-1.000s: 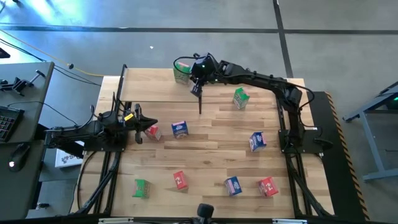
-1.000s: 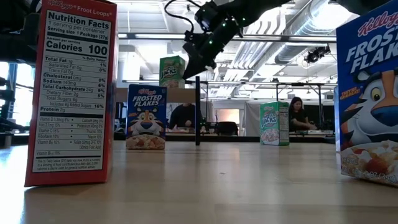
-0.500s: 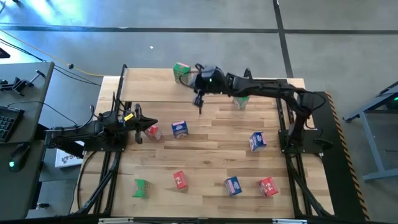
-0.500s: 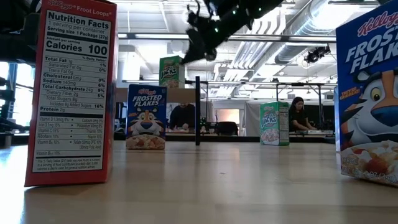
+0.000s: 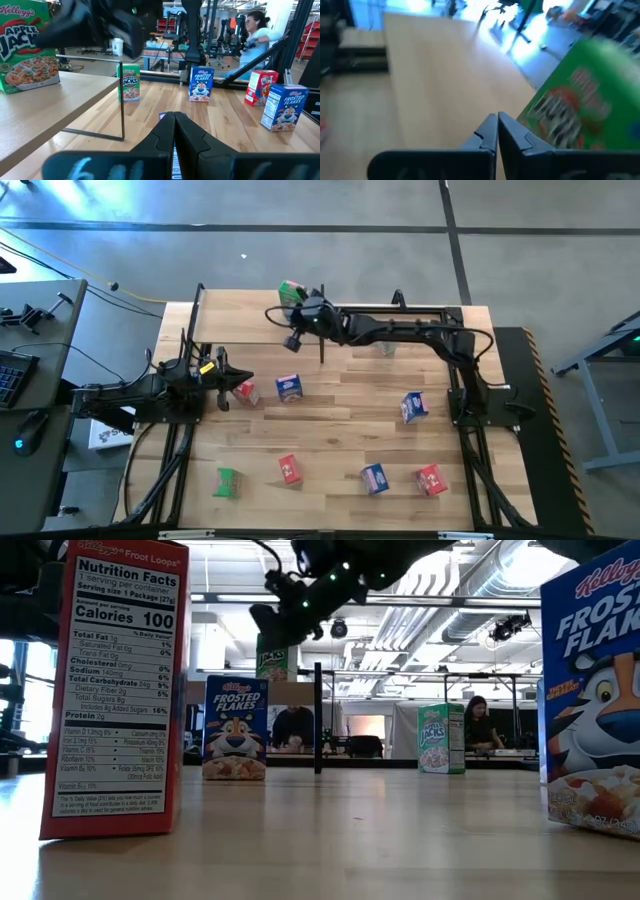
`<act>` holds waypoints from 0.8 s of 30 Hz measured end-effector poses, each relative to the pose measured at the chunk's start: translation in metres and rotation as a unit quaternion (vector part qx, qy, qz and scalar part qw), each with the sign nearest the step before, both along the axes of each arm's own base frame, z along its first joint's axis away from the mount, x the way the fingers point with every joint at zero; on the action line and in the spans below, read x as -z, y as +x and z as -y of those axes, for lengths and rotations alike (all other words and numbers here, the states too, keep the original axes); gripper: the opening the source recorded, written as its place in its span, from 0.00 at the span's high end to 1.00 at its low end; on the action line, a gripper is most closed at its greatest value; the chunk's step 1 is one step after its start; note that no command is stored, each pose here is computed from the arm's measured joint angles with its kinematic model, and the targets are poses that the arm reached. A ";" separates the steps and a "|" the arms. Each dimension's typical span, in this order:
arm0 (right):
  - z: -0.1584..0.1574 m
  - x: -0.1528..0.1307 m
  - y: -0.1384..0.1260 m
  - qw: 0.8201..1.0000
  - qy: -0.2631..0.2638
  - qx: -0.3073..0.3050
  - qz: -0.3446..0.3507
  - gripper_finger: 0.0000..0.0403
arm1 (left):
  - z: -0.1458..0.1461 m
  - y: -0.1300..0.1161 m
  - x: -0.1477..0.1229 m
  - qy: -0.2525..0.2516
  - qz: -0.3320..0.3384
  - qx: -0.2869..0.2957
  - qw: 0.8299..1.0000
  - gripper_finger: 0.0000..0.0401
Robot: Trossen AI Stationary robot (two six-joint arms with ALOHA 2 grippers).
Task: Stack cereal on shelf
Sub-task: Put the middle green cereal box on the shelf
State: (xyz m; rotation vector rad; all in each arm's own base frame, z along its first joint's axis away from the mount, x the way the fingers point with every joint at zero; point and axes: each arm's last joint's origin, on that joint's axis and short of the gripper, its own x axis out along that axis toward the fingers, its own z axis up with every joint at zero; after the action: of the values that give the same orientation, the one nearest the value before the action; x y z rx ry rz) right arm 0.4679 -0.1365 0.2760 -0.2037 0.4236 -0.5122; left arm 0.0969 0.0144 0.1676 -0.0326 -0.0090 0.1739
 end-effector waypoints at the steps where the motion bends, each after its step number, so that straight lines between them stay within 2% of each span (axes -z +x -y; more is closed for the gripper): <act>1: 0.003 -0.002 0.002 1.000 -0.001 0.010 0.006 1.00 | 0.000 0.000 0.000 0.000 0.000 0.000 1.000 0.99; 6: 0.019 0.009 0.004 0.999 0.013 0.050 0.000 1.00 | 0.000 0.000 0.000 0.000 0.000 0.000 1.000 0.99; 13: 0.033 0.006 -0.002 0.996 0.023 0.085 0.016 1.00 | 0.000 0.000 0.000 -0.001 0.002 0.000 1.000 0.99; 24: 0.032 0.007 -0.002 0.997 0.028 0.077 0.013 1.00 | 0.000 0.000 0.000 -0.039 0.009 0.000 0.999 0.99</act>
State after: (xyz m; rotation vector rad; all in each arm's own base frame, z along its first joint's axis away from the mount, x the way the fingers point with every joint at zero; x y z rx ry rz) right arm 0.4661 -0.1688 0.2690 -0.1117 0.4299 -0.6531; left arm 0.0969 0.0145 0.1679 -0.1118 -0.0195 0.1740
